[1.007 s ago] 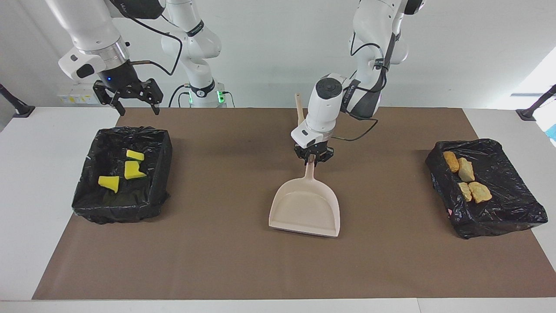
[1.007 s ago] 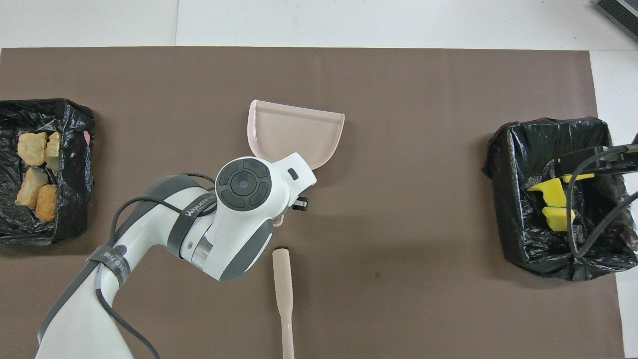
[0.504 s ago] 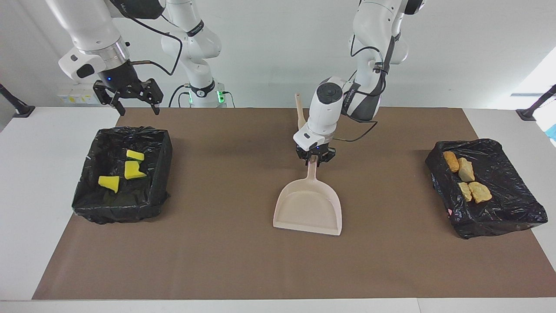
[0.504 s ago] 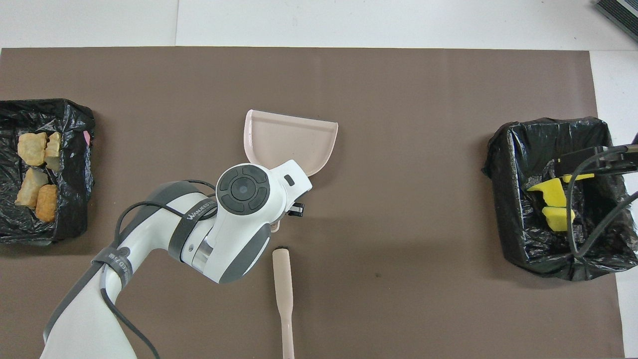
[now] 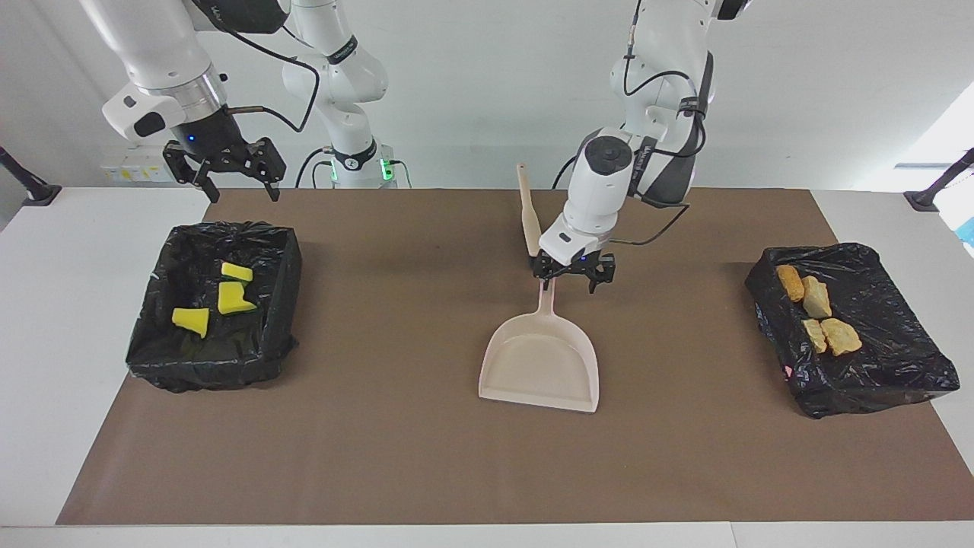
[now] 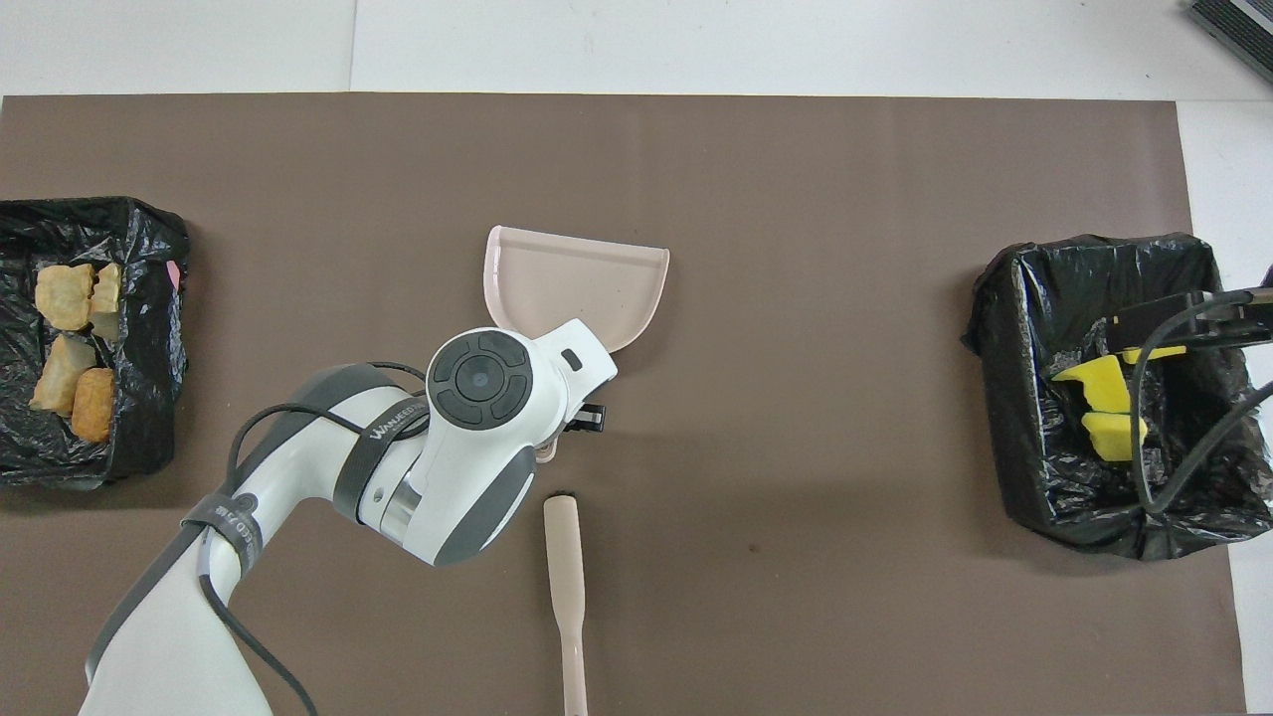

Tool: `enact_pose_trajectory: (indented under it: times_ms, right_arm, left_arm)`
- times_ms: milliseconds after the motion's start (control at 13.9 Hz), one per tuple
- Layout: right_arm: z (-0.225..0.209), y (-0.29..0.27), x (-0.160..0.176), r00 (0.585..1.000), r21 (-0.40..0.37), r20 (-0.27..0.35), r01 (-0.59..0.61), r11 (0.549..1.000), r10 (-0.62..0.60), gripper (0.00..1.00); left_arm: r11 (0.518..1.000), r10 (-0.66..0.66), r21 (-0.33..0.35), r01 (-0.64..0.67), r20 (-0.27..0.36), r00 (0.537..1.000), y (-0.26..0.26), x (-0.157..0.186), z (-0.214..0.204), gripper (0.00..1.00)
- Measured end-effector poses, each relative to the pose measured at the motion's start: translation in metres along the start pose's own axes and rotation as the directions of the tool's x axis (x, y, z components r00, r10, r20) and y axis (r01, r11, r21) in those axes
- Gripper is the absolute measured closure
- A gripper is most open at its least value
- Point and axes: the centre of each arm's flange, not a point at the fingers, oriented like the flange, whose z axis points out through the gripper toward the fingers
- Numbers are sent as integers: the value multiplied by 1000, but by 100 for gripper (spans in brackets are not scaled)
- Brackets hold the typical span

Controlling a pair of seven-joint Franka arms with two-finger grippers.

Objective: Sweep and dump trash in bin

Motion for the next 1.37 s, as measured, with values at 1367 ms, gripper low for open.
enact_pose_trajectory:
  times_ms: [1367]
  right_arm:
    - [0,0,0,1000,0,0,0,1000,0,0]
  left_arm:
    - [996,92,5,-92,-57,994,-251,7,-217,0]
